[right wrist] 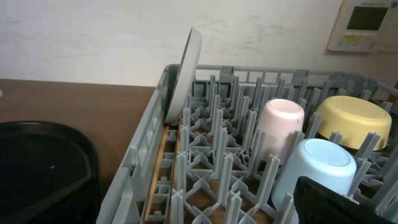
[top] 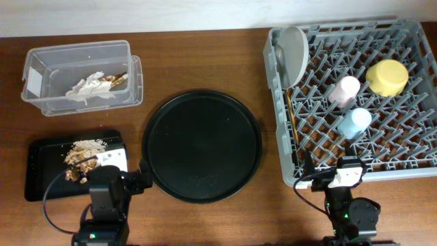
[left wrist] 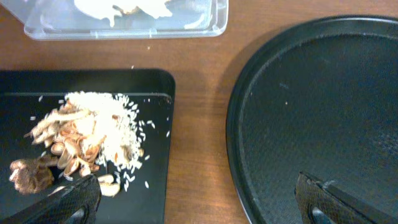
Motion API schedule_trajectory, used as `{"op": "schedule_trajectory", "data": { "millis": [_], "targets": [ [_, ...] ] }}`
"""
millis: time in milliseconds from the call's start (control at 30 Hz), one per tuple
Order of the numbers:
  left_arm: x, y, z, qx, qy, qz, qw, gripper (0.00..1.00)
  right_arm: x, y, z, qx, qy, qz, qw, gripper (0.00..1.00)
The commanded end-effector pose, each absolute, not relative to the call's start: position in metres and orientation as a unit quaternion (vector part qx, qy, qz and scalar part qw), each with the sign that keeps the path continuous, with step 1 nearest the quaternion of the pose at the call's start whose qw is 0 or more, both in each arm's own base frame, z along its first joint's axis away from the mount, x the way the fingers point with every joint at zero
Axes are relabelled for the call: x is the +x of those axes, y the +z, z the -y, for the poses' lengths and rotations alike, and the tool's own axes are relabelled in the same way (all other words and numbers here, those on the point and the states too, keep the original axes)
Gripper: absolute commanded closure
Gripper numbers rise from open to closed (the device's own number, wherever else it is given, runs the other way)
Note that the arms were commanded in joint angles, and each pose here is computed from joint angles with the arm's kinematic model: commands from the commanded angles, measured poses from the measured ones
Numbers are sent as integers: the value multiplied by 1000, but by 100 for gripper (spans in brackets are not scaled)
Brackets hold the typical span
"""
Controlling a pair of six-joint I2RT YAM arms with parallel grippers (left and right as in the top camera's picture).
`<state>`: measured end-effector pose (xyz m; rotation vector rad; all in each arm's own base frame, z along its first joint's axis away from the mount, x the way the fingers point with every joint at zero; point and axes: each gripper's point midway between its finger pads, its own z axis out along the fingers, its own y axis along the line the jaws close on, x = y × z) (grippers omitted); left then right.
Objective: Sort waste into correct bins and load items into the dishwasher rack
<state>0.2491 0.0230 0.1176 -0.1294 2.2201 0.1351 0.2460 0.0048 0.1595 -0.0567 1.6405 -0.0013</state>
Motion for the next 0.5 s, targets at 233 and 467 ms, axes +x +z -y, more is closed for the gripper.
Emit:
{"op": "schedule_trajectory", "data": {
  "millis": [233,467],
  "targets": [
    [251,108,5,82,39,-855,511,1,246,157,-5,-28,-2,-731,681,2],
    [249,115,4,78,45,-815,572,1,246,157,-5,-28,-2,-731,681,2]
  ]
}}
